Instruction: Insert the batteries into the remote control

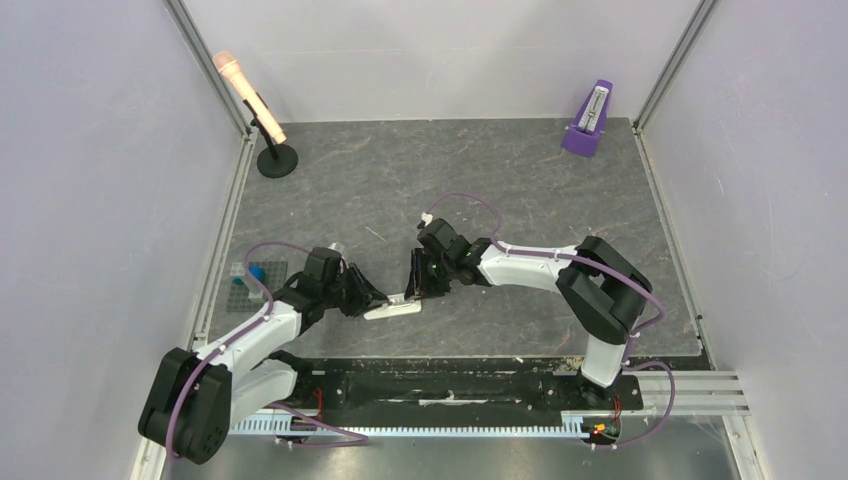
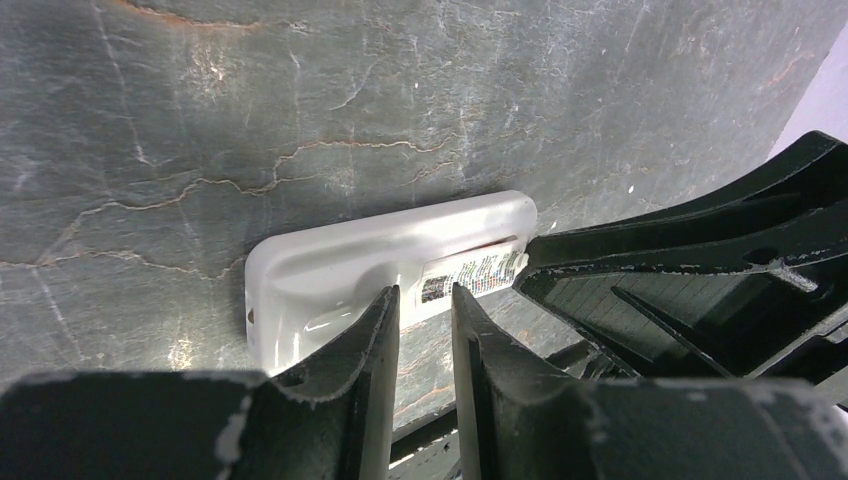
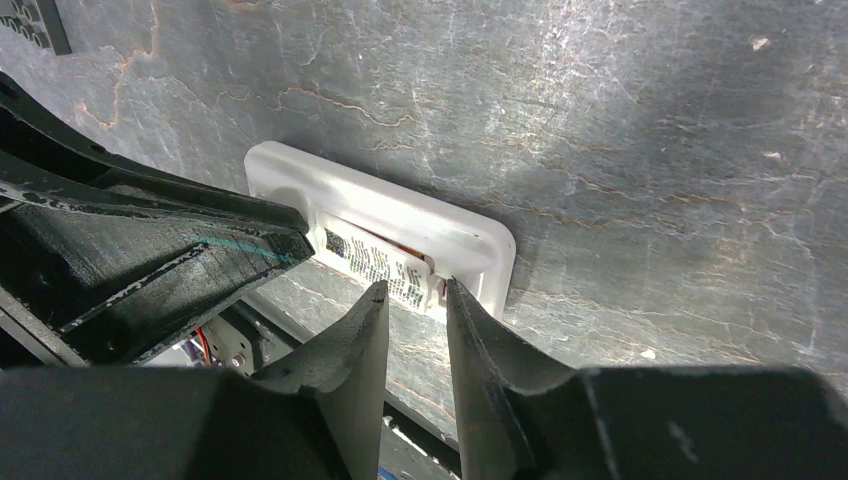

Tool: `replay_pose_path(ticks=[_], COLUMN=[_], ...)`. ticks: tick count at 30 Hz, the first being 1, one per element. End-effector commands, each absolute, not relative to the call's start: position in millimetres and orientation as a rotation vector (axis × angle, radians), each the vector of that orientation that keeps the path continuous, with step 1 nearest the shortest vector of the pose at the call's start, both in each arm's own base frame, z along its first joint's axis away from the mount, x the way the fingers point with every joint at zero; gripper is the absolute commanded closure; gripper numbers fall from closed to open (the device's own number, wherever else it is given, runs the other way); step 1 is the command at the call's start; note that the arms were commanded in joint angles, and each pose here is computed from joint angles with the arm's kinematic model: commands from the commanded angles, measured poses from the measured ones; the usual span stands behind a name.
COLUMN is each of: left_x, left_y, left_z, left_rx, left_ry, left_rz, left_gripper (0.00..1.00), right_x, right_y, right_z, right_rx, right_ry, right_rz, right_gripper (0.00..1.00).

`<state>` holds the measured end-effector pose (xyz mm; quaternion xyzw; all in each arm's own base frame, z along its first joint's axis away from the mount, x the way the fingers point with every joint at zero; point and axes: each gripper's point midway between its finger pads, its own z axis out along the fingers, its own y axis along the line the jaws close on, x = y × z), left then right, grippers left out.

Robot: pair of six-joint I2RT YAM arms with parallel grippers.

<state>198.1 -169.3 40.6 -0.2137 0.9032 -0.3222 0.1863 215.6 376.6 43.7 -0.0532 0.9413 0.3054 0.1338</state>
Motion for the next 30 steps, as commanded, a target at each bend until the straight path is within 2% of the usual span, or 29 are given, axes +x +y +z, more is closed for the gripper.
replay_pose_path(ticks=[1,5,10,18,30], left_x=[205.1,205.5,205.1,206.9,205.8], left_y=[-168.7,-168.3,-168.8,-170.2,-170.5], left_z=[47.2,46.6,45.4,45.9,42.9], left_rx=[-0.522,-0.52,-0.511,-0.504,-0.488], left_ry=[2.527,2.529,2.536,2.531,2.534], left_rz=[-0.891,-0.888,-0.886,-0.895,-0.897], left_gripper=[0.69,0.69,0.69,0.69,0.69], right_x=[223.0,223.0,218.8,216.8,215.1], right_y=[371.5,373.8,373.6,365.3,345.1], right_z=[39.4,37.2,27.9,12.4,-10.1], right_rx=[-0.18,-0.2,-0.242,-0.34,-0.494], right_ry=[2.72,2.73,2.753,2.775,2.712], right_rz=[0.8,0.792,0.753,0.569,0.172], right_gripper=[0.72,0.79,0.82,0.84,0.82])
